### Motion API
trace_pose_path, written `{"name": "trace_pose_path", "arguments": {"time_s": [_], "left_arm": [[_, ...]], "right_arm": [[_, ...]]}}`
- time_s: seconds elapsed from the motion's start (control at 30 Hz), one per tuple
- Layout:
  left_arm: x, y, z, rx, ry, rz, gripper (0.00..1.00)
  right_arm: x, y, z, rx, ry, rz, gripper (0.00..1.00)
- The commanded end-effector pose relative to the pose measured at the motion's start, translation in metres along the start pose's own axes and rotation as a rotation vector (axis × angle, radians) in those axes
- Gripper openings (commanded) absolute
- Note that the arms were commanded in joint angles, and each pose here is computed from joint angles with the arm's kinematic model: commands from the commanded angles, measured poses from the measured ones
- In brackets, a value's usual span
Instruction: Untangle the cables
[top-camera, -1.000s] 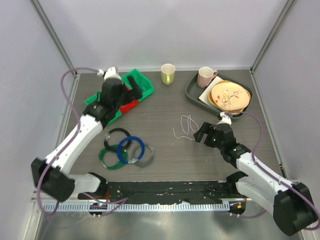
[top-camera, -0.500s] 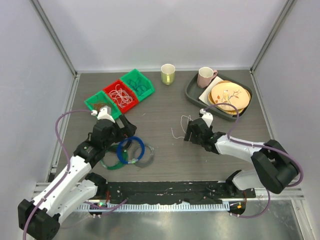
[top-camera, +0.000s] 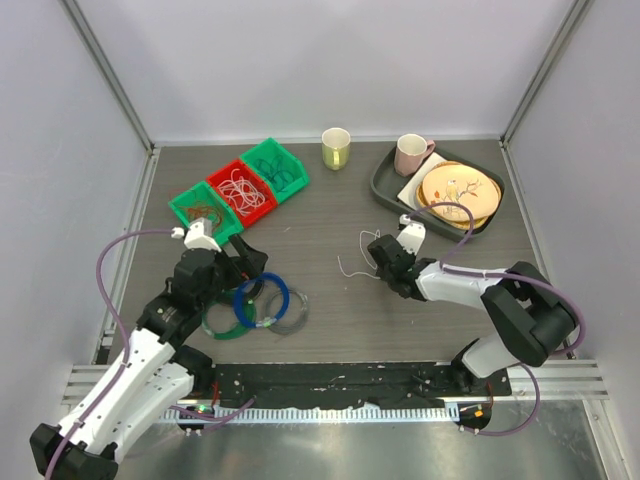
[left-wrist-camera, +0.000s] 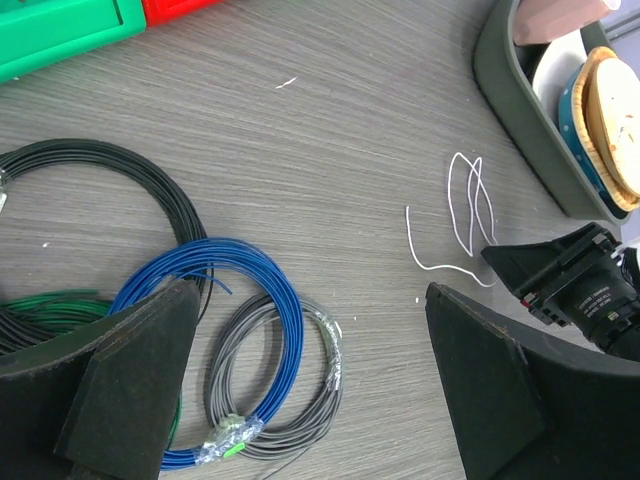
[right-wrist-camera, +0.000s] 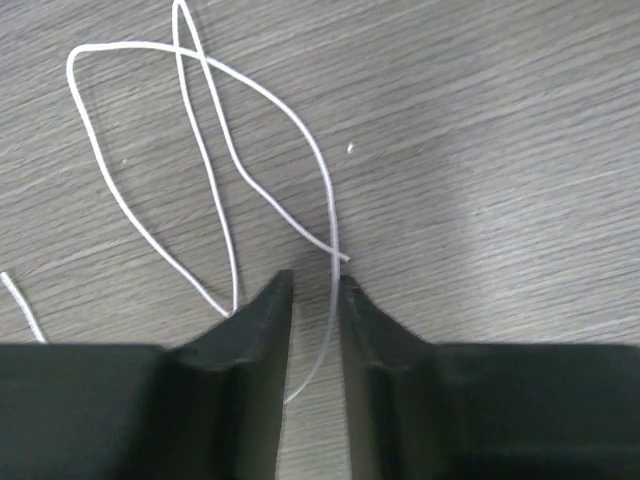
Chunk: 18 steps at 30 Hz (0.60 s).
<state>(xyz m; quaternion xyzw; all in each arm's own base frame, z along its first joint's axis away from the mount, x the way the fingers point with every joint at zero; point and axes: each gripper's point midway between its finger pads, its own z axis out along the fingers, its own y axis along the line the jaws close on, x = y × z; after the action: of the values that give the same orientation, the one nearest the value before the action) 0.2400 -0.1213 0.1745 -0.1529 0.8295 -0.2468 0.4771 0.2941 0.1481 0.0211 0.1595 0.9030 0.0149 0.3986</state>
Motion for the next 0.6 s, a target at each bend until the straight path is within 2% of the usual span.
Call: {"name": "trace_pose_path", "arguments": {"time_s": [0.0, 0.1, 0.23, 0.37, 0.53, 0.57], "left_arm": [[-0.002, -0.002, 0.001, 0.016, -0.015, 0.012, 1.00], [0.003, -0.013, 0.002, 0.075, 0.020, 0.030, 1.00], [0.014, -0.032, 0.006, 0.187, 0.076, 0.050, 1.00], [0.023, -0.042, 0.009, 0.247, 0.123, 0.066, 1.00], [0.029, -0.065, 0.005, 0.392, 0.155, 0.099, 1.00], [0.034, -0.072, 0.001, 0.443, 0.176, 0.106, 1.00]], "right_arm": [[-0.017, 0.000, 0.003, 0.050, -0.078, 0.030, 0.22], [-0.028, 0.008, 0.001, 0.007, -0.117, -0.026, 0.11], [-0.051, 0.031, -0.013, -0.096, -0.181, -0.088, 0.01], [-0.069, 0.054, -0.041, -0.232, -0.271, -0.216, 0.01], [-0.078, 0.088, -0.093, -0.502, -0.379, -0.413, 0.01], [-0.070, 0.095, -0.102, -0.582, -0.366, -0.455, 0.01]]}}
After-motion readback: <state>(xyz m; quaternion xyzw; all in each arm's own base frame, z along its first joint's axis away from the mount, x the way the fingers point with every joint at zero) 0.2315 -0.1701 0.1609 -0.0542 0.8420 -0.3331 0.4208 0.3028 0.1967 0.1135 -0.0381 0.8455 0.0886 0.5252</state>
